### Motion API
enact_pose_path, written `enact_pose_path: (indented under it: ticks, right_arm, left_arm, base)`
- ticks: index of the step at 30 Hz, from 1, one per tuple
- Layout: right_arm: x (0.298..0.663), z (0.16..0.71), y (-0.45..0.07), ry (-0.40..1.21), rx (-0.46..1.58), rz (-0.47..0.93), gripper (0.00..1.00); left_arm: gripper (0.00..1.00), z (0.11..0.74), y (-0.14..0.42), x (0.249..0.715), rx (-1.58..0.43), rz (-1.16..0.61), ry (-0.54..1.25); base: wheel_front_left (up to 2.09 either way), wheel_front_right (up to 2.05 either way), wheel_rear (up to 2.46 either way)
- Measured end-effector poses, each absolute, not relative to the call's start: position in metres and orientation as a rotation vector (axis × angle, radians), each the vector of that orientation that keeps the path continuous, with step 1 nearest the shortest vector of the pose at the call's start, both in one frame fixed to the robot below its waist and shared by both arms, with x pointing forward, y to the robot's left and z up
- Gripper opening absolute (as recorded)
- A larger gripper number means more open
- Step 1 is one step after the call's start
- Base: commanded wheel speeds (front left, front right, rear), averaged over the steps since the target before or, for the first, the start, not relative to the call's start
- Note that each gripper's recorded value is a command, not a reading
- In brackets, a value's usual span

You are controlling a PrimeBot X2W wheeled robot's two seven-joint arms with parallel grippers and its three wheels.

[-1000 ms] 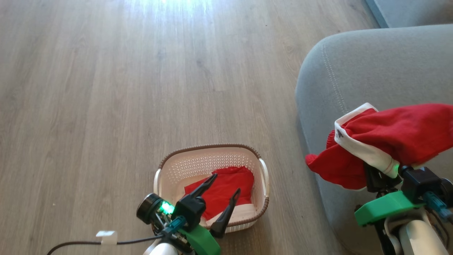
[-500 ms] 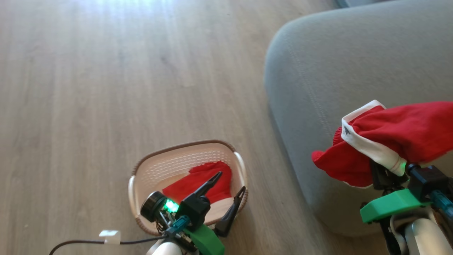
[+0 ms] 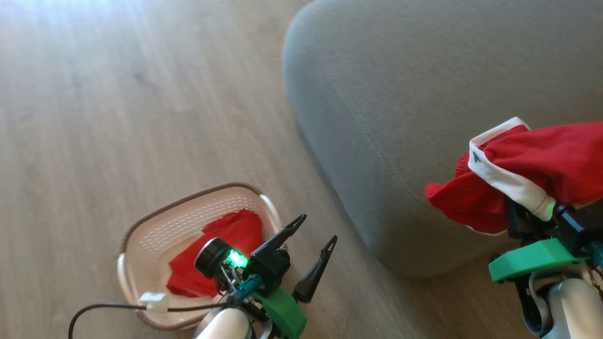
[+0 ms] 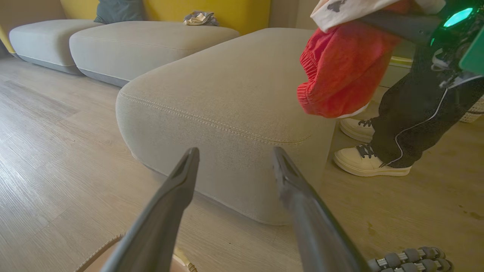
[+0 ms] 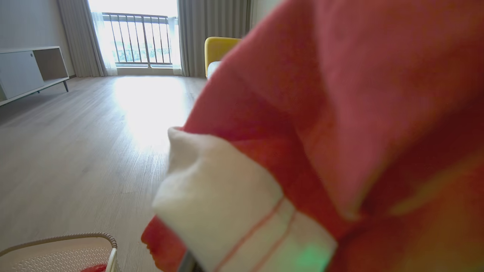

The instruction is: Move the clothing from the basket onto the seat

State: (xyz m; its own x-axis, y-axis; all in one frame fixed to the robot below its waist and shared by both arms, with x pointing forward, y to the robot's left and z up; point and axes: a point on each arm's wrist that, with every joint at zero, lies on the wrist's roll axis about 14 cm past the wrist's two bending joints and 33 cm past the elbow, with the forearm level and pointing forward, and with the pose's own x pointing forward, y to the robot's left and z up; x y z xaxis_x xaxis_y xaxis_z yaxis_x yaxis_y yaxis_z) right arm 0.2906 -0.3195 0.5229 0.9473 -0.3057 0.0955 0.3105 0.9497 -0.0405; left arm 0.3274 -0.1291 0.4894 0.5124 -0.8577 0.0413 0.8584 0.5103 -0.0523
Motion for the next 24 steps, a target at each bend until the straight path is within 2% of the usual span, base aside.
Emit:
enact_pose_path:
  ticks: [8,24]
  right_arm:
    - [0.264,0.518,-0.344,-0.054,-0.066,-0.422,0.00]
    - [0.259,0.512,-0.356,-0.029,-0.064,-0.485,0.00]
  left_arm:
    - [1.00,0.487,-0.163,0.318,-0.090,-1.159,-0.007]
    - [1.00,0.481,-0.177,0.318,-0.110,-1.215,0.007]
  base:
    - [0.00,0.00,0.00]
    - [0.00,0.00,0.00]
